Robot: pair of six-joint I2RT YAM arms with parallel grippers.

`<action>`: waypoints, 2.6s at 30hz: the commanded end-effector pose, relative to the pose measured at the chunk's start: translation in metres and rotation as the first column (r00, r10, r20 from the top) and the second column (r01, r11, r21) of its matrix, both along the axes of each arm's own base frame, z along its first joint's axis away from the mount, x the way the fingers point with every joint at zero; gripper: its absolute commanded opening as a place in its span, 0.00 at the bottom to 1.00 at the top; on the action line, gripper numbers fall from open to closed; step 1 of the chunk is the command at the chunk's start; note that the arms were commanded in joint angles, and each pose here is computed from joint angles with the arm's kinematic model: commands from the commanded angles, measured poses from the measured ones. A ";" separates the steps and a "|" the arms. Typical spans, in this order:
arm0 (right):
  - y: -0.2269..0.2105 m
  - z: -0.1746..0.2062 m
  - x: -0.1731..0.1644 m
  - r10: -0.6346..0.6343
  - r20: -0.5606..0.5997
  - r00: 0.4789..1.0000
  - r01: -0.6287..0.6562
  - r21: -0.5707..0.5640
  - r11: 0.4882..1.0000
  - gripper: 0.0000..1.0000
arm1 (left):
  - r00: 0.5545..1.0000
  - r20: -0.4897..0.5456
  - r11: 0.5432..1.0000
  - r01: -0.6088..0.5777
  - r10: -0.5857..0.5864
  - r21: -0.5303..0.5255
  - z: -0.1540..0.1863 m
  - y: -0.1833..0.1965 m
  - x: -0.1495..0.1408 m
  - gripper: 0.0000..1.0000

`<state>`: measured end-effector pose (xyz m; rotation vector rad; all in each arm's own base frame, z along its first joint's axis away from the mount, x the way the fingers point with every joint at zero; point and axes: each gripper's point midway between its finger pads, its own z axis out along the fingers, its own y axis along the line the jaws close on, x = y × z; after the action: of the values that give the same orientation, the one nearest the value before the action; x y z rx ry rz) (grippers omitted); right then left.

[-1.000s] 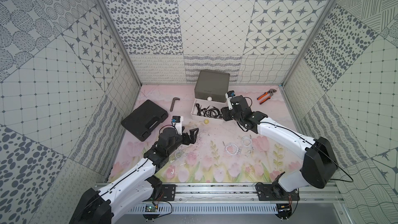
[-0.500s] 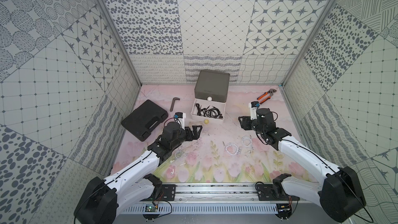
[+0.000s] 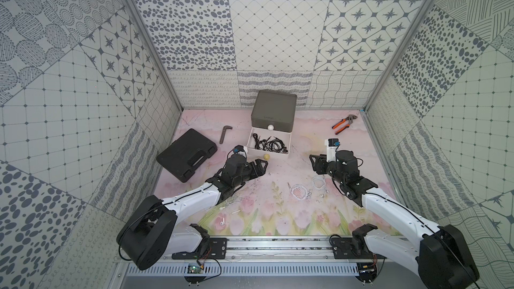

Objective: Place the wired earphones into the drawer by color
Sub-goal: Close the drawer in the storage box.

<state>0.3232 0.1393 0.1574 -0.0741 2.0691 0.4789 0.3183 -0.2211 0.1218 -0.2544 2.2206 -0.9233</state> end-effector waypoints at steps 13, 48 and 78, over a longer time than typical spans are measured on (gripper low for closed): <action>0.004 0.022 0.000 0.014 0.072 0.997 -0.018 0.058 0.998 0.58 | 0.991 0.095 0.988 -0.081 0.094 -0.130 0.022 -0.025 0.043 0.55; 0.006 0.020 0.001 0.023 0.069 0.997 -0.028 0.062 0.998 0.58 | 0.962 0.209 0.981 -0.157 0.178 -0.111 0.034 -0.026 0.084 0.42; 0.011 0.035 -0.002 0.046 0.096 0.994 -0.055 0.092 0.994 0.59 | 0.923 0.343 0.979 -0.127 0.175 -0.159 0.040 -0.043 0.159 0.42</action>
<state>0.3188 0.1489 0.1768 -0.0994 2.0101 0.5658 0.4635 -0.2602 0.1321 -0.3530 1.9194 -0.9097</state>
